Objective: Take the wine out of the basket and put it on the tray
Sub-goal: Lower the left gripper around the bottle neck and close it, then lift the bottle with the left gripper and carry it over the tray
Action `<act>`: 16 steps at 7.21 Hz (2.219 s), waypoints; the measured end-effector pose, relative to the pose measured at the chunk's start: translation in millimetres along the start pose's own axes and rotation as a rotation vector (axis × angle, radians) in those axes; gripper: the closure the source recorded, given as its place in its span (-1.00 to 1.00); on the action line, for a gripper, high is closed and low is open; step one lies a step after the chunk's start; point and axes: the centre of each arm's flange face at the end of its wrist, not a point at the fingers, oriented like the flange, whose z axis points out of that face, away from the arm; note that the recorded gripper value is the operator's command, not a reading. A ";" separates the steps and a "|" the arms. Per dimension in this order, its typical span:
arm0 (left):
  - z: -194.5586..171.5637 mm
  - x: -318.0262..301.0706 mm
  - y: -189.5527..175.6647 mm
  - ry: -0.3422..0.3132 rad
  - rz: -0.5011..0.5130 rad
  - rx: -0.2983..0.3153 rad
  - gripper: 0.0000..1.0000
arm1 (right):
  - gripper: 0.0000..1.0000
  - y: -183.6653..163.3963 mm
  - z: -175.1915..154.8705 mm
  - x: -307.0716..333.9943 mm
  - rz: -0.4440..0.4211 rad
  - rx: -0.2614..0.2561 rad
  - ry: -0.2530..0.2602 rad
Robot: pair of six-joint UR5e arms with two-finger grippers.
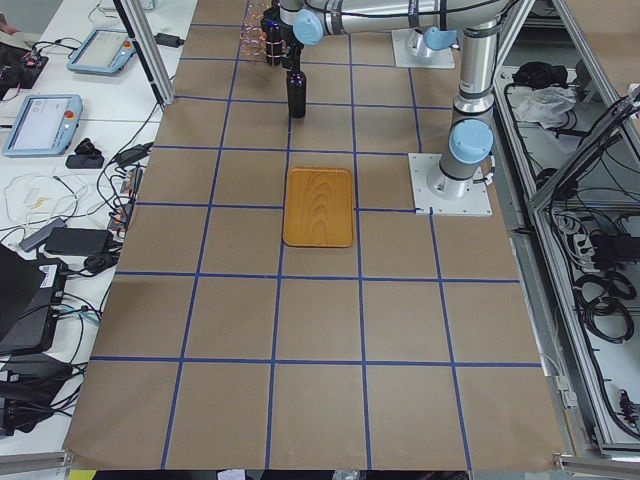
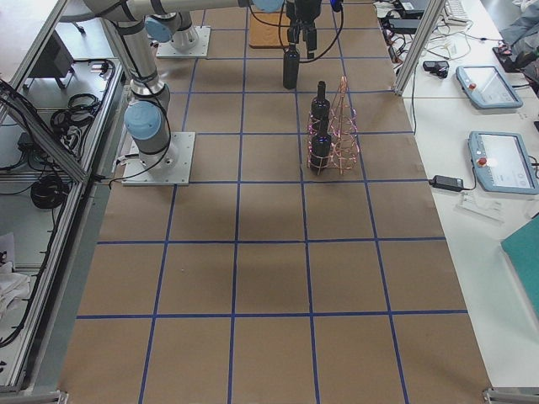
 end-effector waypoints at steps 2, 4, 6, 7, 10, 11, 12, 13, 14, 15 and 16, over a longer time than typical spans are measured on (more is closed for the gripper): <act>0.9 1.6 0.4 0.007 0.001 -0.005 -0.64 | -1.00 0.4 0.2 -1.1 0.000 -0.001 0.000; 0.5 2.7 1.1 0.008 0.002 -0.007 0.39 | -1.00 0.1 0.7 -1.3 -0.002 0.000 0.000; 1.2 4.8 2.3 0.009 0.004 -0.013 1.00 | -1.00 -0.2 1.1 -0.7 -0.003 -0.001 0.001; 1.6 7.9 3.3 0.010 0.009 -0.018 1.00 | -1.00 -0.2 1.1 -0.7 -0.004 -0.001 0.000; -2.5 12.2 9.0 0.003 0.014 -0.045 1.00 | -1.00 -0.4 0.9 0.3 -0.005 -0.001 0.005; -13.6 9.4 11.0 -0.013 0.012 -0.040 1.00 | -1.00 -0.3 1.0 0.6 -0.005 -0.001 0.006; -31.2 0.0 11.1 -0.049 0.002 -0.033 1.00 | -1.00 -0.3 1.1 0.6 -0.006 -0.002 0.006; -49.0 -20.1 9.9 -0.080 -0.027 -0.034 1.00 | -1.00 -0.2 1.2 0.3 -0.005 -0.002 0.006; -65.5 -54.9 9.1 -0.097 -0.078 -0.031 1.00 | -1.00 -0.2 1.2 0.1 -0.005 -0.002 0.006; -79.0 -95.7 11.3 -0.106 -0.111 -0.025 1.00 | -1.00 -0.1 1.3 0.1 -0.005 -0.002 0.007; -91.0 -139.1 18.5 -0.113 -0.115 -0.023 1.00 | -1.00 -0.1 1.3 0.1 -0.005 -0.002 0.007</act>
